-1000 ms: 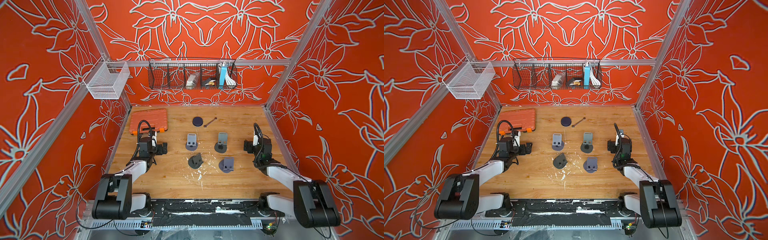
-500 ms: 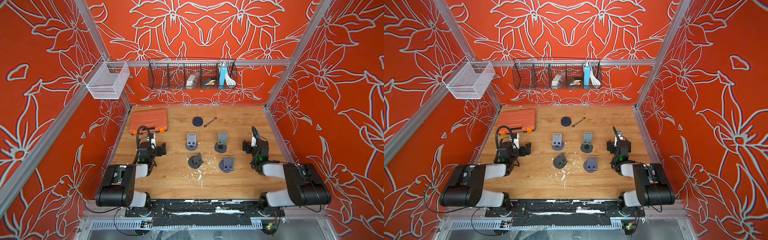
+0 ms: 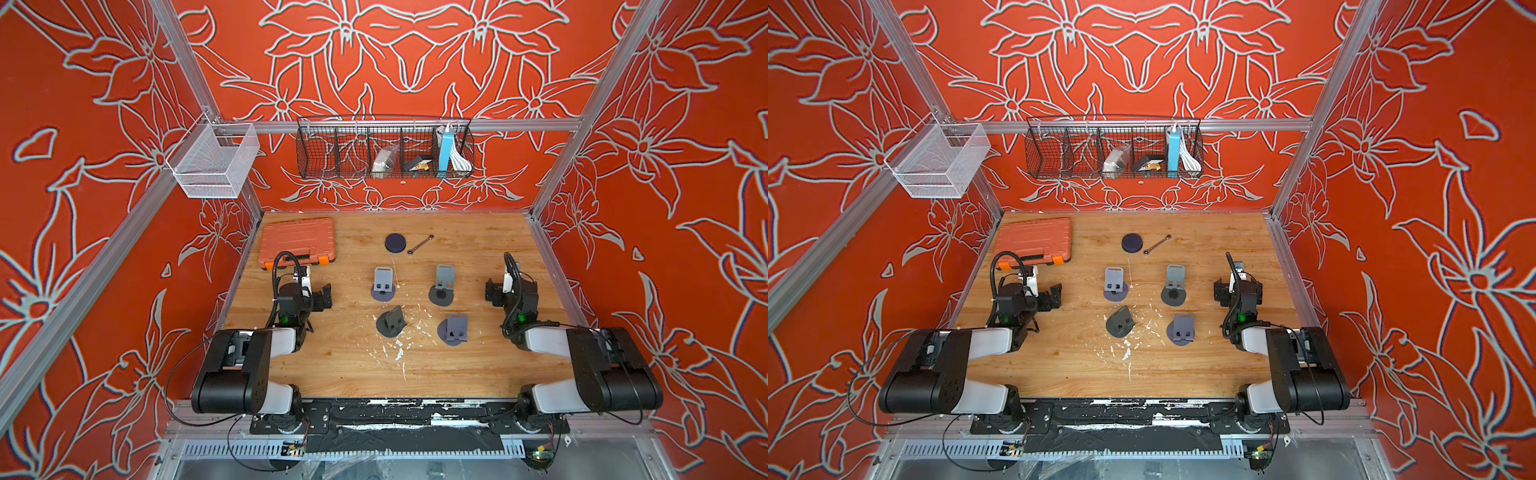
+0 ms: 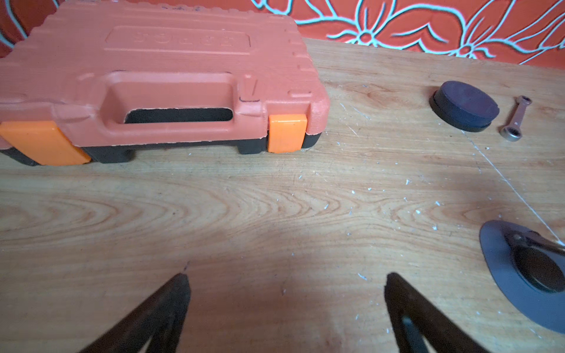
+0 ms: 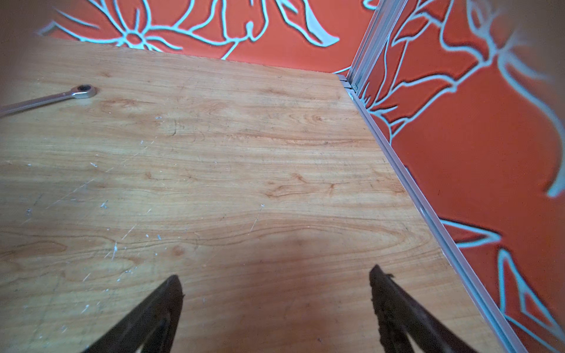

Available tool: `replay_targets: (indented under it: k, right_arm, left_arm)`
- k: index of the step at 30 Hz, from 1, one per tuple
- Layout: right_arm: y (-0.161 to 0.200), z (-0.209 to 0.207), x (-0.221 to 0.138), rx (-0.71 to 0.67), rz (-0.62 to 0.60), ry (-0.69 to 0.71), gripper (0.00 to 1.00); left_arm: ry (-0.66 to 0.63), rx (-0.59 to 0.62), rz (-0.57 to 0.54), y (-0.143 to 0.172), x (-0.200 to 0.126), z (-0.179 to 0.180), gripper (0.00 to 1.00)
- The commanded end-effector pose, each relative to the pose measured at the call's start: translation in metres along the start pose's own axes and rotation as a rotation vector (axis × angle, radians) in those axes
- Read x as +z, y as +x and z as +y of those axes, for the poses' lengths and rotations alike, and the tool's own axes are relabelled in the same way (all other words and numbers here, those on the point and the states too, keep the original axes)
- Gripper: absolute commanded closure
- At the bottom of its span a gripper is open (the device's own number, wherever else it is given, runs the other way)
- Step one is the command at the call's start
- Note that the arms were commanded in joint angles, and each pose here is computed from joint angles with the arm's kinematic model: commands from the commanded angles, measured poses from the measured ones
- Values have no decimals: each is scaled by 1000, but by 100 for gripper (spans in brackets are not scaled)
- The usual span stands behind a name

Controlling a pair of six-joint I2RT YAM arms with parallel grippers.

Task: Open the phone stand
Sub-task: Reset both arms

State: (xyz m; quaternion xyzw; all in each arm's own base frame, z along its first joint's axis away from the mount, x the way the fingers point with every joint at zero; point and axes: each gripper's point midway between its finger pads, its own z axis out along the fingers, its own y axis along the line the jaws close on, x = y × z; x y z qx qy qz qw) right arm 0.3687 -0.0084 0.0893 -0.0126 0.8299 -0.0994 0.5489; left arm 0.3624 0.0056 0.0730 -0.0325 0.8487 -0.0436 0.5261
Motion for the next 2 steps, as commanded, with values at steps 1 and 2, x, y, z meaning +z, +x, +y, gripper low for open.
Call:
replay_targets:
  k: [1, 2]
  right_arm:
    - [-6, -1, 1, -7, -18, 3, 2]
    - [-6, -2, 0, -7, -19, 4, 2]
  left_arm:
    - [-1, 19, -46, -14, -1, 0, 1]
    - [-2, 19, -47, -14, -1, 0, 1]
